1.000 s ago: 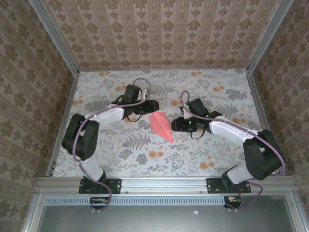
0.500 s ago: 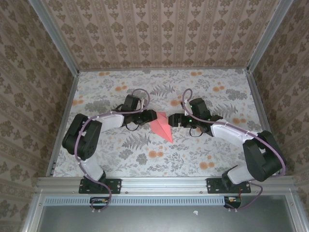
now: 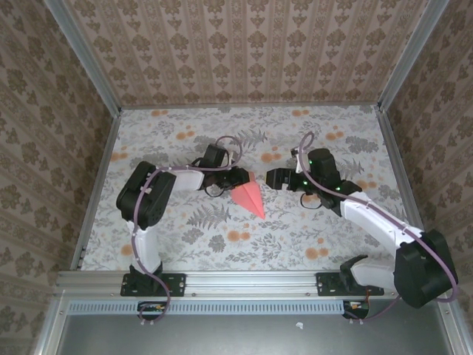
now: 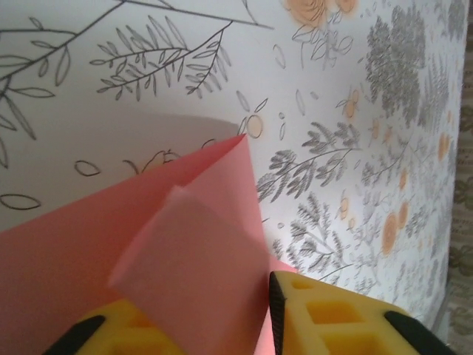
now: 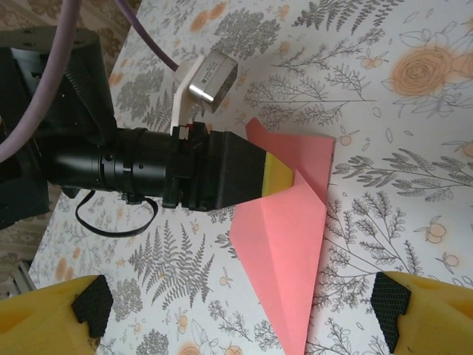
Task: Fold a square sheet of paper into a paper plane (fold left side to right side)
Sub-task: Turn over the paper at the center of the table.
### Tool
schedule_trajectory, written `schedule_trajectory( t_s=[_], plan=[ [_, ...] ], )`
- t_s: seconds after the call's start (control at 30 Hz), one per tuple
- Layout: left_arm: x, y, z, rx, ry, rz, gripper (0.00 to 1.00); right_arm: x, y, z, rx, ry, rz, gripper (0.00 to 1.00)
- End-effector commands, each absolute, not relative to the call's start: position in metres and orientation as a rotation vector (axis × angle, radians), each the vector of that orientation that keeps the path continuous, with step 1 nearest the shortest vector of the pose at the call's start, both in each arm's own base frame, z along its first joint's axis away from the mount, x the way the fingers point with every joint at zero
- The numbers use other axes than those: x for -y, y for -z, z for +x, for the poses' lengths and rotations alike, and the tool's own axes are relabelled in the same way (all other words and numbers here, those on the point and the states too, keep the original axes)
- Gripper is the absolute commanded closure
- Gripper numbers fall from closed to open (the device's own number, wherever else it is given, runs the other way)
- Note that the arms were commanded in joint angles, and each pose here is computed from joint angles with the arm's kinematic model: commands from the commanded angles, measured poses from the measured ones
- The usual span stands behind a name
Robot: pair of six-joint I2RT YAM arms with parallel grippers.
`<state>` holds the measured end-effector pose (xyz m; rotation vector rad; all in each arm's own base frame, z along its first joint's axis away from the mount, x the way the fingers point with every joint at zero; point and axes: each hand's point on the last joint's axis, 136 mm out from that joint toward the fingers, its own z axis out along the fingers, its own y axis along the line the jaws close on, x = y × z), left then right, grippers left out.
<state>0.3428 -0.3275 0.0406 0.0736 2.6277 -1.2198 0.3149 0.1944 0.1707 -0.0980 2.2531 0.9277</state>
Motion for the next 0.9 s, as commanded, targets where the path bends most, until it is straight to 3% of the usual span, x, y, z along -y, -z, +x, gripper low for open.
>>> schedule_trajectory(
  t_s=[0.0, 0.23, 0.53, 0.87],
  plan=[
    [0.337, -0.073, 0.353, -2.516, 1.275, 0.143, 0.83, -0.193, -0.181, 0.308, -2.213, -1.043, -0.085, 0.00],
    [0.317, -0.140, 0.351, -2.380, 1.212, 0.243, 1.00, -0.194, -0.198, 0.314, -2.171, -1.129, -0.120, 0.00],
    [0.282, -0.199, 0.333, -2.203, 1.219, 0.276, 1.00, -0.212, -0.195, 0.321, -2.173, -1.264, -0.200, 0.00],
    [0.256, -0.257, 0.320, -1.980, 1.284, 0.342, 1.00, -0.253, -0.225, 0.329, -2.037, -1.482, -0.351, 0.00]
  ],
)
